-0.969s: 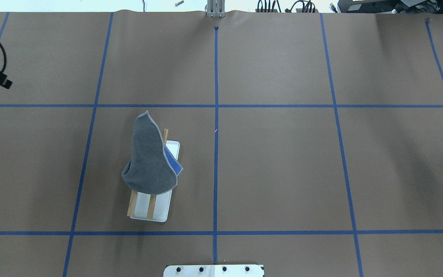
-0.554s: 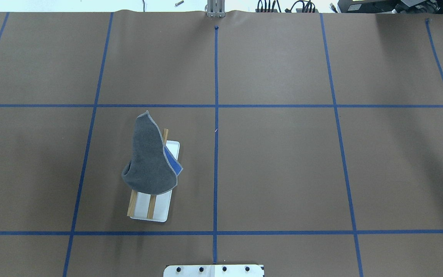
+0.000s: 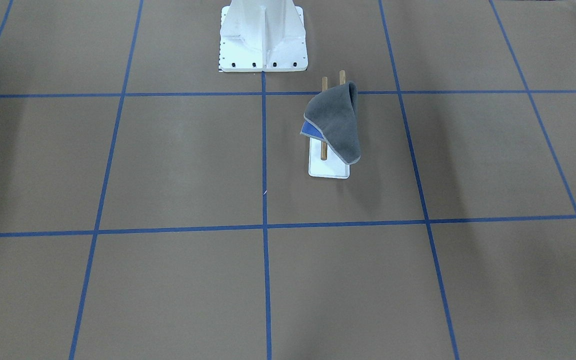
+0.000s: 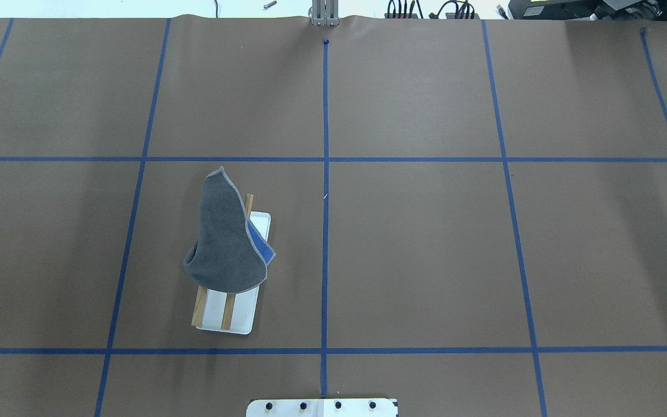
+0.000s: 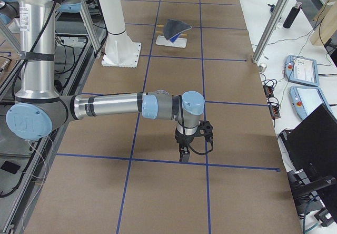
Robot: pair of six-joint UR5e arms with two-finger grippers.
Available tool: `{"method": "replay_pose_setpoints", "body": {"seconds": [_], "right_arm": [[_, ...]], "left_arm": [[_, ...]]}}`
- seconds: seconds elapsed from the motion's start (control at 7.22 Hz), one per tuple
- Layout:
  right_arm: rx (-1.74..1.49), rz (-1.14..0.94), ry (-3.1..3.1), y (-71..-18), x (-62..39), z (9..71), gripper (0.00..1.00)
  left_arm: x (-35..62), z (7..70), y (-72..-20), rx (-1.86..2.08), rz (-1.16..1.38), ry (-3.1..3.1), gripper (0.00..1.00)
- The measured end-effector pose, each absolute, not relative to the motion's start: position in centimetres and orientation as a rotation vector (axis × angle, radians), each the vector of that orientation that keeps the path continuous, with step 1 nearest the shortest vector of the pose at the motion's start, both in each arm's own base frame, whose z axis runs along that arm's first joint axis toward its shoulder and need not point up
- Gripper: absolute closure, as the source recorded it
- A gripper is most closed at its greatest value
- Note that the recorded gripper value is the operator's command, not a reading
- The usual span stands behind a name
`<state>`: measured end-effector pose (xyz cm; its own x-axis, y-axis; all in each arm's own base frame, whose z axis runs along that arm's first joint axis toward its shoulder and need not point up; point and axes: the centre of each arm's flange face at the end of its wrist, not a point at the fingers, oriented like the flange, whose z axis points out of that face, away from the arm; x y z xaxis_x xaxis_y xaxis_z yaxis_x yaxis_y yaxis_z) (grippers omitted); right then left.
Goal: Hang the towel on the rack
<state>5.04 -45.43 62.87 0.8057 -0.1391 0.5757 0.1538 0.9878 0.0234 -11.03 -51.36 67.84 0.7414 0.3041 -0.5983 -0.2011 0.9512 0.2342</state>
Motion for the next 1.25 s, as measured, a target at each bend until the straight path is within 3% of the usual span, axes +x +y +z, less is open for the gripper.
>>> {"method": "replay_pose_setpoints", "body": {"seconds": [0.42,0.83,1.25], "right_arm": [[-0.022,-0.154,-0.615,-45.1,5.1,63.0,0.0],[0.011,-0.162,-0.617,-45.3,5.1,62.8,0.0],[0.017,-0.164,-0.617,-45.3,5.1,62.7,0.0]], "left_arm": [[-13.5,69.3,-49.6,0.152,0.195,0.686,0.02],[-12.2,65.5,-49.9,0.132,0.094,0.685,0.02],[-8.9,63.7,-48.2,0.137,0.15,0.695,0.02]]}}
